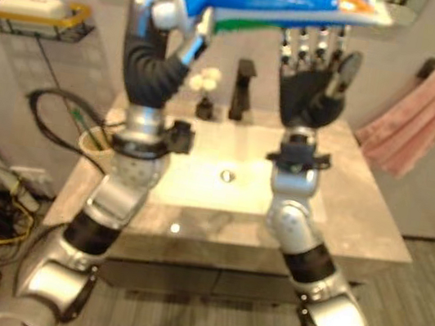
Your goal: Put brush and paste in cup on sink, flatten towel.
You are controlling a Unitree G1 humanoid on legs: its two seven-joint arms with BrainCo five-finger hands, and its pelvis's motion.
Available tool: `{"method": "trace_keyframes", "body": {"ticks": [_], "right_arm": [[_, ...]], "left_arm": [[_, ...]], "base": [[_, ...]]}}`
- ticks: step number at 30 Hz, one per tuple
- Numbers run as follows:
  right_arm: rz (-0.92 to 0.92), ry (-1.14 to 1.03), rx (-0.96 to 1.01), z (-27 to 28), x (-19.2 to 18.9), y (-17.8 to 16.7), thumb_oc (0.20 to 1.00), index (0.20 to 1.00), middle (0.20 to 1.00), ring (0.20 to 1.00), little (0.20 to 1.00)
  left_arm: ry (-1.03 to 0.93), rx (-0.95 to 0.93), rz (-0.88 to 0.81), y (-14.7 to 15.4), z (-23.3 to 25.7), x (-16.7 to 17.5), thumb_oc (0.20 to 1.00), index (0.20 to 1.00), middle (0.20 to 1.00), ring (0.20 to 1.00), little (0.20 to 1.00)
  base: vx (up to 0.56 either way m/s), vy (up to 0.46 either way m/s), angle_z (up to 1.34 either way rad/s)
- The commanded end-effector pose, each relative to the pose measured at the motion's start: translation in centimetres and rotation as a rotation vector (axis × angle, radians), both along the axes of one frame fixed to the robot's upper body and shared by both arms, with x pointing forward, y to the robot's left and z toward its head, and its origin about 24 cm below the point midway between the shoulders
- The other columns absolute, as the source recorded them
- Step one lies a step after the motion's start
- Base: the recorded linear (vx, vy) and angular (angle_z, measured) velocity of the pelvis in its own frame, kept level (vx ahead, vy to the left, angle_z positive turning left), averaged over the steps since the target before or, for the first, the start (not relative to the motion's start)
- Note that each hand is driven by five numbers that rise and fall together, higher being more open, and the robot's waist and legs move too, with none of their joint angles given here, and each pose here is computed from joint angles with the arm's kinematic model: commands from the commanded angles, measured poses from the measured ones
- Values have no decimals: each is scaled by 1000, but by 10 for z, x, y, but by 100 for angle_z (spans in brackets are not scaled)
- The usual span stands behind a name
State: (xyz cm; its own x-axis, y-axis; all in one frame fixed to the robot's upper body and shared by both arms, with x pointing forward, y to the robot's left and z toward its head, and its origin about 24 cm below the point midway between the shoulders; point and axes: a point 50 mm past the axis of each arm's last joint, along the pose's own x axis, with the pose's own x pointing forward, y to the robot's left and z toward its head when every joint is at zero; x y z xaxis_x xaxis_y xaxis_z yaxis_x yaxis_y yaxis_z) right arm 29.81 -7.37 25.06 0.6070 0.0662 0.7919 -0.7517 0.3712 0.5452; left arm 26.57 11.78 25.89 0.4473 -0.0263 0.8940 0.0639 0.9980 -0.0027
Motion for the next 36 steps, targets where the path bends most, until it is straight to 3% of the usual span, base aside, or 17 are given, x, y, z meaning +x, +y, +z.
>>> {"method": "trace_keyframes", "body": {"ticks": [1, 5, 7, 9, 36], "right_arm": [[-30, -169, 38, 35, -12, -5, 1000, 1000, 1000, 1000, 1000], [-27, -147, 37, 31, -10, -5, 1000, 1000, 1000, 1000, 1000], [-30, -132, 36, 30, -8, -3, 1000, 1000, 1000, 1000, 1000], [-31, -130, 41, 31, -8, -3, 1000, 1000, 1000, 1000, 1000], [59, -173, -24, 23, -16, 11, 1000, 1000, 1000, 1000, 1000]], "left_arm": [[-136, 1, -43, 6, 26, -9, 200, 200, 200, 200, 200], [-102, -10, -75, 7, 20, -8, 200, 200, 200, 200, 200], [-55, -87, -206, 4, 15, -8, 200, 200, 200, 200, 200], [-44, -105, -227, 4, 14, -8, 200, 200, 200, 200, 200], [72, -148, -257, 0, -6, 4, 200, 200, 200, 200, 200]], "base": [[0, 0, 0], [0, 0, 0], [0, 0, 0], [0, 0, 0], [0, 0, 0]]}}
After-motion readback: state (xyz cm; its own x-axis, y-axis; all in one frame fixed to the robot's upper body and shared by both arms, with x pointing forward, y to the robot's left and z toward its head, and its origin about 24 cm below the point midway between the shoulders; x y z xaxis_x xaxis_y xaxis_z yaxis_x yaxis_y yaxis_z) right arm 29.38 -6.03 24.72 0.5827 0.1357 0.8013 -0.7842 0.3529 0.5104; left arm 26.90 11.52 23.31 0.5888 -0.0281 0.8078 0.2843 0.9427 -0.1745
